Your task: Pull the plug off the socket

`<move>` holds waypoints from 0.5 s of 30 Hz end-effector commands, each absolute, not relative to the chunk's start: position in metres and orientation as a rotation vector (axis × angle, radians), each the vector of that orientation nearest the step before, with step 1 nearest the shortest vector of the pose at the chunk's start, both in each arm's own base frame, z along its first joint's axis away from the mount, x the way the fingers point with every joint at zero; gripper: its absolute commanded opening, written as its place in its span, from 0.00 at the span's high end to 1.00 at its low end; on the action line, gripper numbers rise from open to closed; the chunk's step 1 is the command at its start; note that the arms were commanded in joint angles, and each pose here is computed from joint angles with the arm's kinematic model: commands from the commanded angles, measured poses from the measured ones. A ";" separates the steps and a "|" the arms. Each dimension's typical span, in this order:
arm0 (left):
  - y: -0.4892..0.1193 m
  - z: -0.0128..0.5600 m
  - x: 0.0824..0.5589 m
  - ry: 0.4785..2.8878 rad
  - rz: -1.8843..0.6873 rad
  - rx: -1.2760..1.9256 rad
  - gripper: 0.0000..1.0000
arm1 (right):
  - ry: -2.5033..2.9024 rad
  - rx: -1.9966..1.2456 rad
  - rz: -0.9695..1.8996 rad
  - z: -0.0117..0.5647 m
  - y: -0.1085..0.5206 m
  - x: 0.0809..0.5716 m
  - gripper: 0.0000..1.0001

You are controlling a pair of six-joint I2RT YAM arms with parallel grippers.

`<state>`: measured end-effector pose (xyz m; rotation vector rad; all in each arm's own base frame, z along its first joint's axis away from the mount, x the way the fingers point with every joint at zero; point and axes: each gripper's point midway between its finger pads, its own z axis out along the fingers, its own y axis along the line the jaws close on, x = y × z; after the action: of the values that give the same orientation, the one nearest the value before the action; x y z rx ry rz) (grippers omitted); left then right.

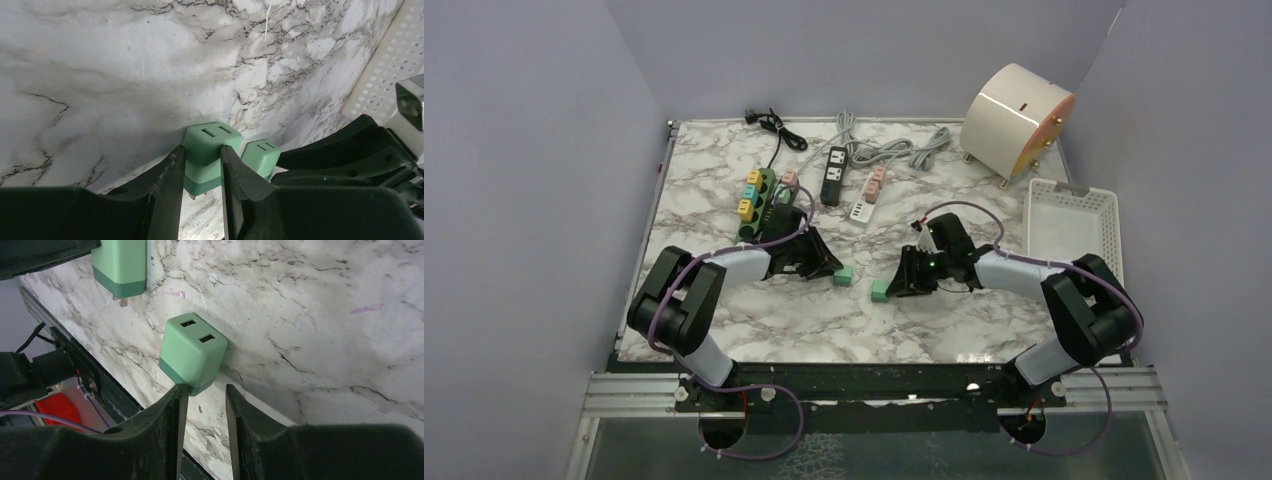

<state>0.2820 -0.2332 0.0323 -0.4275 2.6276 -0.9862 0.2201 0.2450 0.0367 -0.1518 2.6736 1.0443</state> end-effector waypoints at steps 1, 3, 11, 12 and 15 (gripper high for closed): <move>-0.201 -0.010 0.249 2.758 -0.764 -0.655 0.72 | 2.626 -0.170 1.107 0.040 0.263 0.225 0.62; -0.199 -0.011 0.247 2.758 -0.751 -0.661 0.73 | 2.619 -0.161 1.112 0.041 0.267 0.230 0.63; -0.200 -0.008 0.248 2.744 -0.763 -0.649 0.74 | 2.614 -0.134 1.113 0.035 0.281 0.251 0.64; -0.200 -0.007 0.249 2.741 -0.767 -0.637 0.74 | 2.609 -0.143 1.113 0.035 0.283 0.255 0.64; -0.203 -0.004 0.254 2.732 -0.783 -0.610 0.74 | 2.605 -0.188 1.125 0.034 0.290 0.263 0.64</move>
<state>0.2790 -0.2311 0.0349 -0.5509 2.5977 -1.0081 0.2473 0.2782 0.0325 -0.1343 2.6413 1.1078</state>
